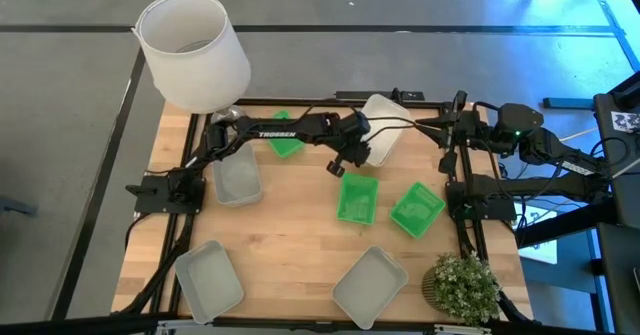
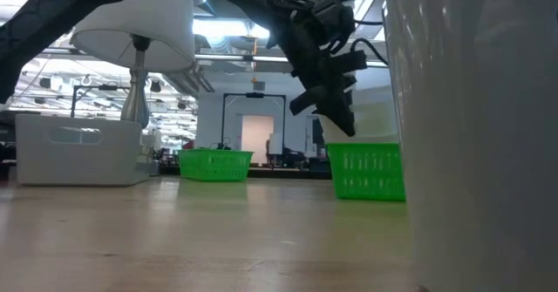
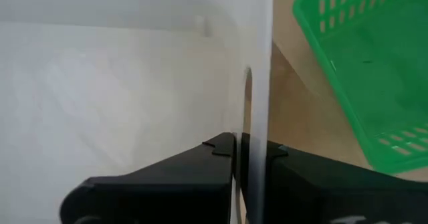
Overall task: Stack baskets by color
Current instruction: Stack the bottom white bin on top of the top white bin
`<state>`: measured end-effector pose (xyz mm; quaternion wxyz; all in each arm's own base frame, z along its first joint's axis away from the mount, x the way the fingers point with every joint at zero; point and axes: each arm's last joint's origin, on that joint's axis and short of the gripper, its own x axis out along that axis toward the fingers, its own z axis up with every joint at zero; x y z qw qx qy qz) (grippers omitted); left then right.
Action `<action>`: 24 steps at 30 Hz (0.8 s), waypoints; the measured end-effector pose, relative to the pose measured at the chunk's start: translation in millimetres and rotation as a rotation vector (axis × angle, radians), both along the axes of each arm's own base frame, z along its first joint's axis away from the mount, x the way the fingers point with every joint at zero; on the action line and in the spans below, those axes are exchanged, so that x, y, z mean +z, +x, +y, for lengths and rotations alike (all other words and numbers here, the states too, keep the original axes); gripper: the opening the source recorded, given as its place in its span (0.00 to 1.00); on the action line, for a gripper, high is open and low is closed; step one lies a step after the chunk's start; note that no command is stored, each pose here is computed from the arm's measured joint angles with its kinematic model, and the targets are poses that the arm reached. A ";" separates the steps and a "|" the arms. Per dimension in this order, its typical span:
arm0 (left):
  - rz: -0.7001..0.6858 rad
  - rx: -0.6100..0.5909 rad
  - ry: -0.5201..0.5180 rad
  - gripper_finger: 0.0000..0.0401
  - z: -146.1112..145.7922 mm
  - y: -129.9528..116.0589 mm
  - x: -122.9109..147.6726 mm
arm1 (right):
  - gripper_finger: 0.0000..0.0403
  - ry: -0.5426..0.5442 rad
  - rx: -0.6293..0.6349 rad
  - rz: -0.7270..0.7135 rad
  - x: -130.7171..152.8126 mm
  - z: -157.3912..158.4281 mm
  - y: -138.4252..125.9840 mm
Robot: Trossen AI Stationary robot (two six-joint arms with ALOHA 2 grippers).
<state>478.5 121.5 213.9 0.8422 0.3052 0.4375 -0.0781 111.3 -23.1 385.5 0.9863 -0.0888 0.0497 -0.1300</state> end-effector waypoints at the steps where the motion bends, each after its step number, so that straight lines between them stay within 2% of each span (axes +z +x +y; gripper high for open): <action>1: 0.002 0.003 -0.001 0.00 1.0 -0.4 0.8 | 0.12 0.004 -0.001 -0.004 0.3 0.0 0.0; 5: 0.026 -0.005 -0.070 0.00 5.1 -3.5 14.4 | 0.12 0.044 -0.004 -0.018 0.6 0.0 0.1; 11: -0.048 0.027 -0.229 0.00 16.1 -4.2 40.3 | 0.12 0.047 -0.004 -0.018 0.5 0.0 0.1; 14: -0.080 0.063 -0.248 0.00 20.2 -4.2 47.9 | 0.12 0.047 -0.004 -0.018 0.5 0.0 0.1; 24: -0.028 0.103 -0.248 0.00 20.0 -7.6 43.7 | 0.12 0.046 -0.004 -0.017 0.4 0.0 0.1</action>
